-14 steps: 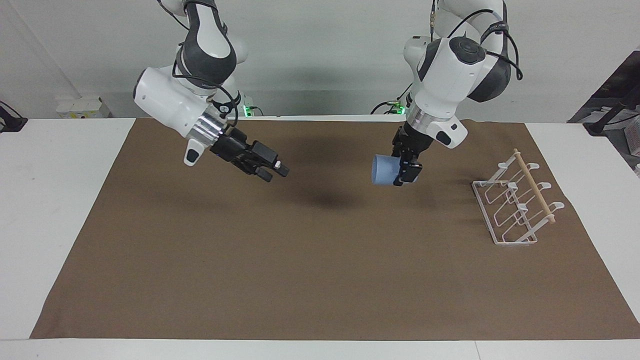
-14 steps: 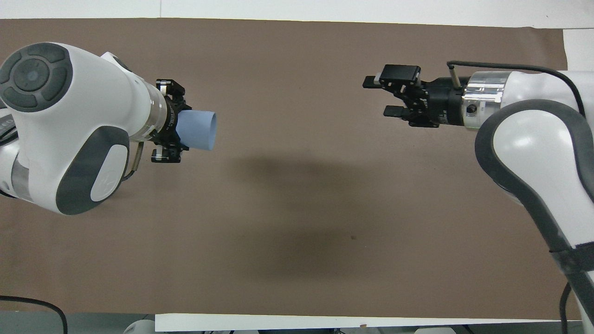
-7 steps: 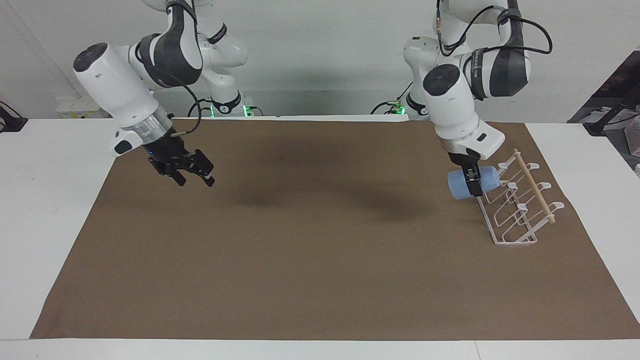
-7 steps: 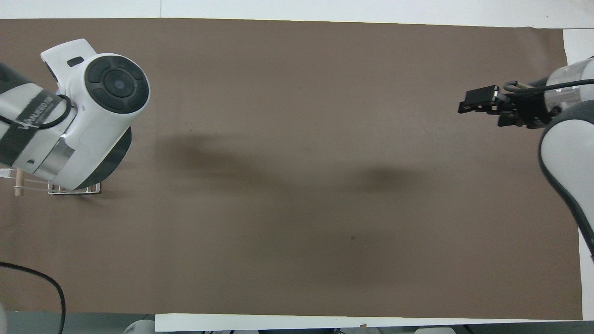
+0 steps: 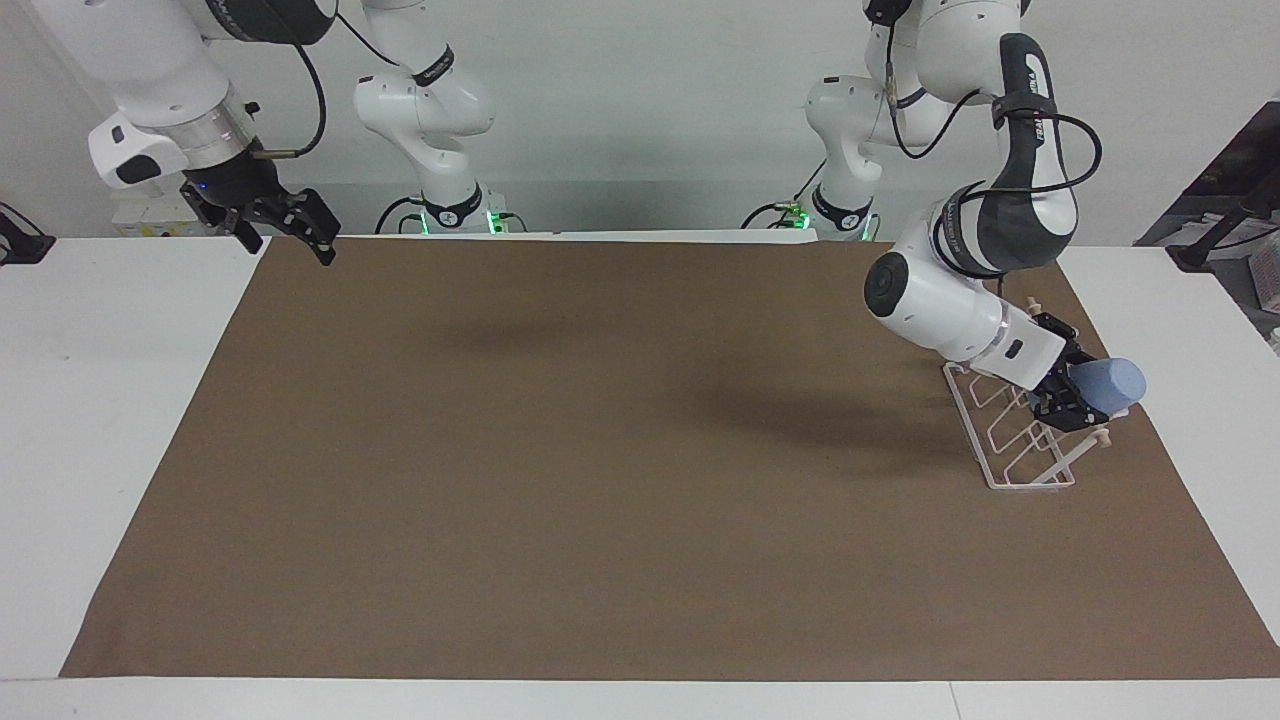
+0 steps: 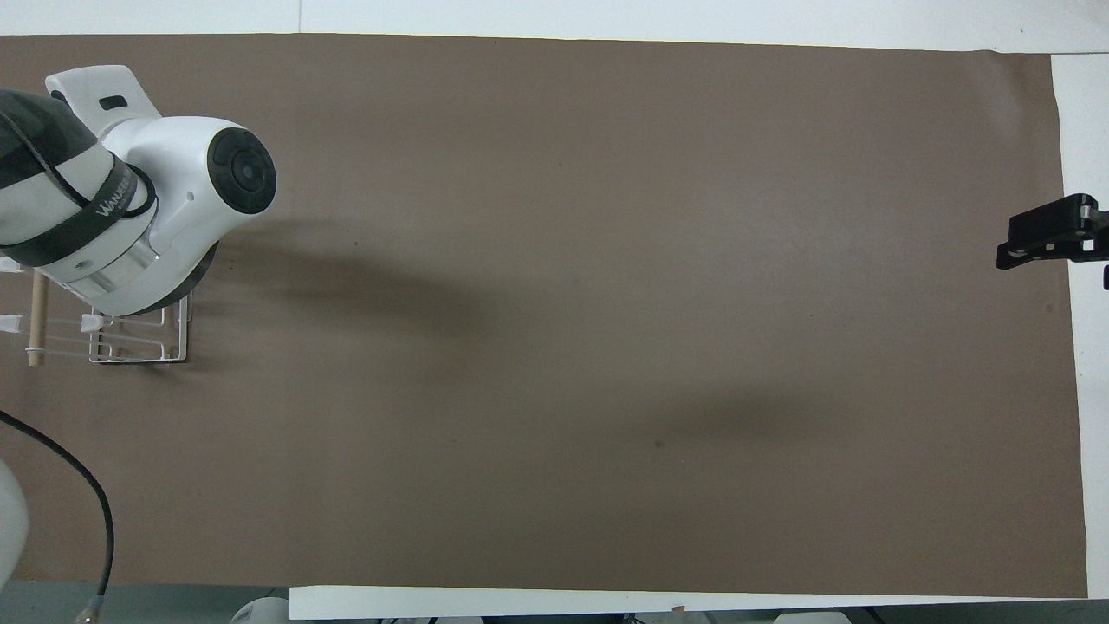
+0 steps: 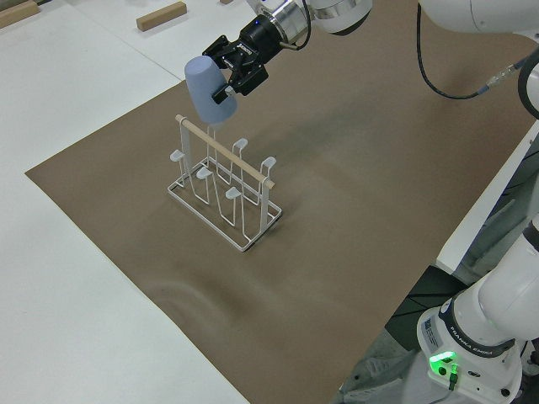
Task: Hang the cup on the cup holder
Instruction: 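Lower the cup onto the rack dowel with the left gripper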
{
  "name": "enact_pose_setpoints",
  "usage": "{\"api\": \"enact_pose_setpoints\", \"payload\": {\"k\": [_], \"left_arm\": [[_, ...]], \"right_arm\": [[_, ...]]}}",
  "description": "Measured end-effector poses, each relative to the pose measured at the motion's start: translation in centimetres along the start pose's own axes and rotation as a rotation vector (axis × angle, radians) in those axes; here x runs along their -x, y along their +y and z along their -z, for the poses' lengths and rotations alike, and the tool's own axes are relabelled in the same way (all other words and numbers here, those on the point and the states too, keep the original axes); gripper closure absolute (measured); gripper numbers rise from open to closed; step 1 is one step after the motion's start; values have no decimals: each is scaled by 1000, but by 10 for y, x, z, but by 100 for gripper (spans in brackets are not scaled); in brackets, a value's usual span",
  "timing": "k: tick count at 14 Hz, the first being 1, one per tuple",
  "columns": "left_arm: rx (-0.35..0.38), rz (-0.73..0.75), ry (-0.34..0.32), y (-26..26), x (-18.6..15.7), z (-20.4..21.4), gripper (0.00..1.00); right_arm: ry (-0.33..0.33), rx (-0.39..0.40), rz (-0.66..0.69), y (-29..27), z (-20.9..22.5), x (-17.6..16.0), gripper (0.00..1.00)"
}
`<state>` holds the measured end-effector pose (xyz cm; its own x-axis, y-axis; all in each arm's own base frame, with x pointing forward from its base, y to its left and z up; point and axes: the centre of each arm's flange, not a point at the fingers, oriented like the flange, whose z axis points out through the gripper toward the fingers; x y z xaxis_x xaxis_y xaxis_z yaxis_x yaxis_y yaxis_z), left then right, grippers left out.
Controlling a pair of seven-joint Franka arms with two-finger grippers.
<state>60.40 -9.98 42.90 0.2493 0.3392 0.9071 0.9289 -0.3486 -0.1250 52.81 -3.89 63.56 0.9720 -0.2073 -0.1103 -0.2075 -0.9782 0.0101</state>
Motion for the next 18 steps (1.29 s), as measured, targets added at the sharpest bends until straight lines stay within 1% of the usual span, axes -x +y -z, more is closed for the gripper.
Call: {"api": "enact_pose_setpoints", "payload": {"k": [2,4,7,13,18], "left_arm": [[11,-15,8,2,6,5,20],[14,-25,9,2,12,7,20],[1,-43,7,-2,20,-1,20],[38,-6,-17,0,24,-6,20],[42,-21,-53,-10,44,-29,20]], "right_arm": [[-20,4,7,-2,-10,-10,1],[-19,5,15,-7,-10,-12,0],[-12,4,16,-7,-7,-11,0],[-9,2,4,1,-5,-12,0],[-12,2,4,1,-5,-11,0]]}}
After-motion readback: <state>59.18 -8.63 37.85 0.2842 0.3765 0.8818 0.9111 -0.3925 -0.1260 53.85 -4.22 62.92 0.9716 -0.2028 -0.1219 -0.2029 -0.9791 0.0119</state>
